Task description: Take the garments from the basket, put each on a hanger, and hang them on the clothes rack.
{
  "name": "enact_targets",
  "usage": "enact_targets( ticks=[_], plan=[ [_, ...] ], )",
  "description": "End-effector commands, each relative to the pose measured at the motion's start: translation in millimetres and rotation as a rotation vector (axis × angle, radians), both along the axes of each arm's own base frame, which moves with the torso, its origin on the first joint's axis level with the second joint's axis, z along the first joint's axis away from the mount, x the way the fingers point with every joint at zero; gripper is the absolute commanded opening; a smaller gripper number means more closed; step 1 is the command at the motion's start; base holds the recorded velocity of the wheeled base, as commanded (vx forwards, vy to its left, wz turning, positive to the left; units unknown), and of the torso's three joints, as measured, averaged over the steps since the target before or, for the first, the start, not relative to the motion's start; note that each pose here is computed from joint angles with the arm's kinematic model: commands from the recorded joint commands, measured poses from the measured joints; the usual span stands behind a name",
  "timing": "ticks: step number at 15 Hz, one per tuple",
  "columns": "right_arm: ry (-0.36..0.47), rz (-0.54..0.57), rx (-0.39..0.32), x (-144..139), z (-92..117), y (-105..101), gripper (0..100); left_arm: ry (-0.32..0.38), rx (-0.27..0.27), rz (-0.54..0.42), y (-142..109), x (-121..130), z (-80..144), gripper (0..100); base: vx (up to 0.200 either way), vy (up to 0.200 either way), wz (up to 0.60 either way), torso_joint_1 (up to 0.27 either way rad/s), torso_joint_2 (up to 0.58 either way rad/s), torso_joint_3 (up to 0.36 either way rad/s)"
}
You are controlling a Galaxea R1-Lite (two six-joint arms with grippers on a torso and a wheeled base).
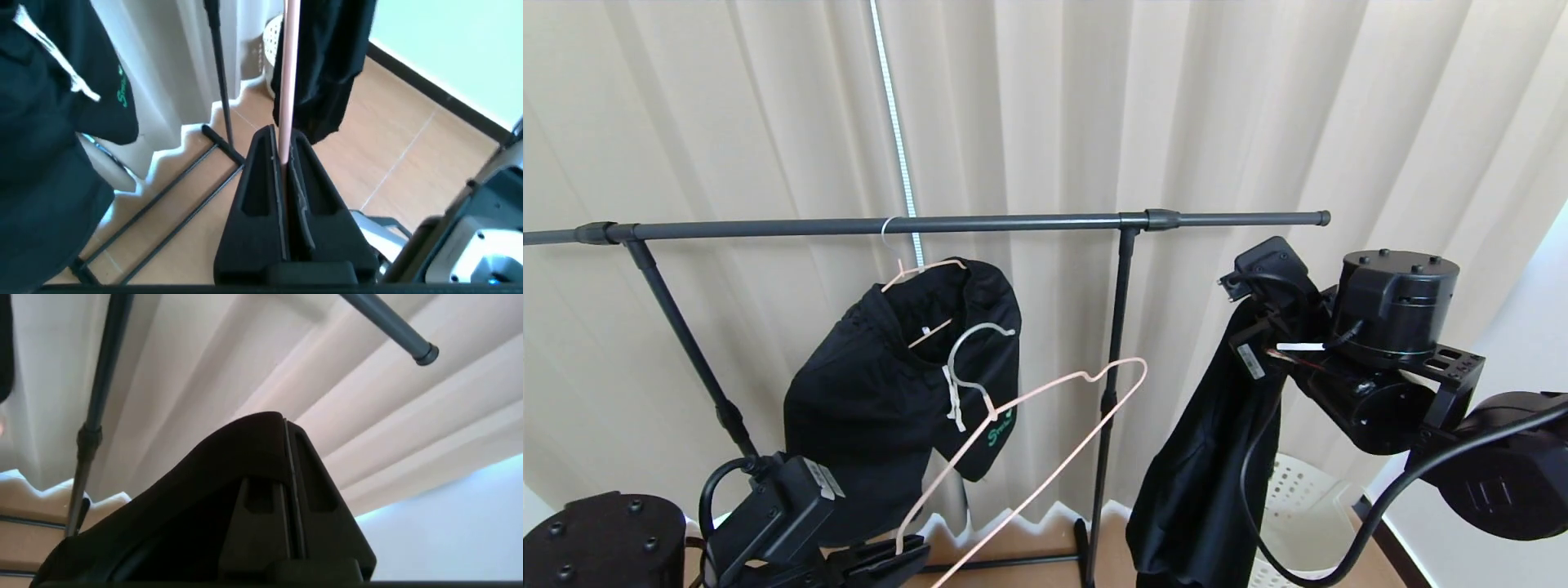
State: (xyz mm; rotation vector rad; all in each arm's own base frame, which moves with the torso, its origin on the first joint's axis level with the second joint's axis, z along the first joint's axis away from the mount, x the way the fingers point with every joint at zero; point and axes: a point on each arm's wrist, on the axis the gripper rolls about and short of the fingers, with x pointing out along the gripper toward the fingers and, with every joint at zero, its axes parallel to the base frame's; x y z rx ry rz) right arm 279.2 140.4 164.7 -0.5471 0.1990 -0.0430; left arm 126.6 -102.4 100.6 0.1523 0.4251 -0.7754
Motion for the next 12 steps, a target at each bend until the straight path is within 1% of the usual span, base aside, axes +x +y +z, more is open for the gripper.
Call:
enact_targets(
  ticks=[1, 3, 4, 5, 7, 9, 11, 12],
  plan=[
    [0.017, 0.011, -0.01, 0.9, -6.1, 4.4, 0, 0.015, 0.011, -0.011, 0.2, -1.8, -3.9, 0, 0.0, 0.0, 0.0, 0.0, 0.0, 0.0],
    [0.022, 0.011, -0.015, 0.7, -10.4, 10.7, 0, 0.031, 0.004, -0.059, -0.2, -6.1, -5.6, 0, 0.0, 0.0, 0.0, 0.0, 0.0, 0.0],
    [0.015, 0.009, -0.013, -0.6, -11.5, 12.5, 0, 0.034, 0.005, -0.073, -1.2, -7.8, -6.2, 0, 0.0, 0.0, 0.0, 0.0, 0.0, 0.0],
    [0.011, 0.034, -0.012, -3.2, -12.7, 20.1, 0, 0.041, 0.007, -0.09, -3.4, -9.6, -7.2, 0, 0.0, 0.0, 0.0, 0.0, 0.0, 0.0],
    [0.012, 0.046, -0.011, -2.8, -15.3, 25.1, 0, 0.04, 0.004, -0.107, -6.6, -10.4, -6.5, 0, 0.0, 0.0, 0.0, 0.0, 0.0, 0.0],
    [0.014, 0.068, -0.013, -6.0, -16.3, 31.2, 0, 0.044, 0.006, -0.107, -5.9, -11.1, -7.4, 0, 0.0, 0.0, 0.0, 0.0, 0.0, 0.0],
    [0.027, 0.107, -0.021, -15.2, -19.9, 40.4, 0, 0.034, -0.003, -0.106, -6.7, -10.2, -5.0, 0, 0.0, 0.0, 0.0, 0.0, 0.0, 0.0],
    [0.033, 0.124, -0.025, -19.2, -21.8, 44.2, 0, 0.043, 0.001, -0.103, -6.8, -9.7, -6.5, 0, 0.0, 0.0, 0.0, 0.0, 0.0, 0.0]
  ],
)
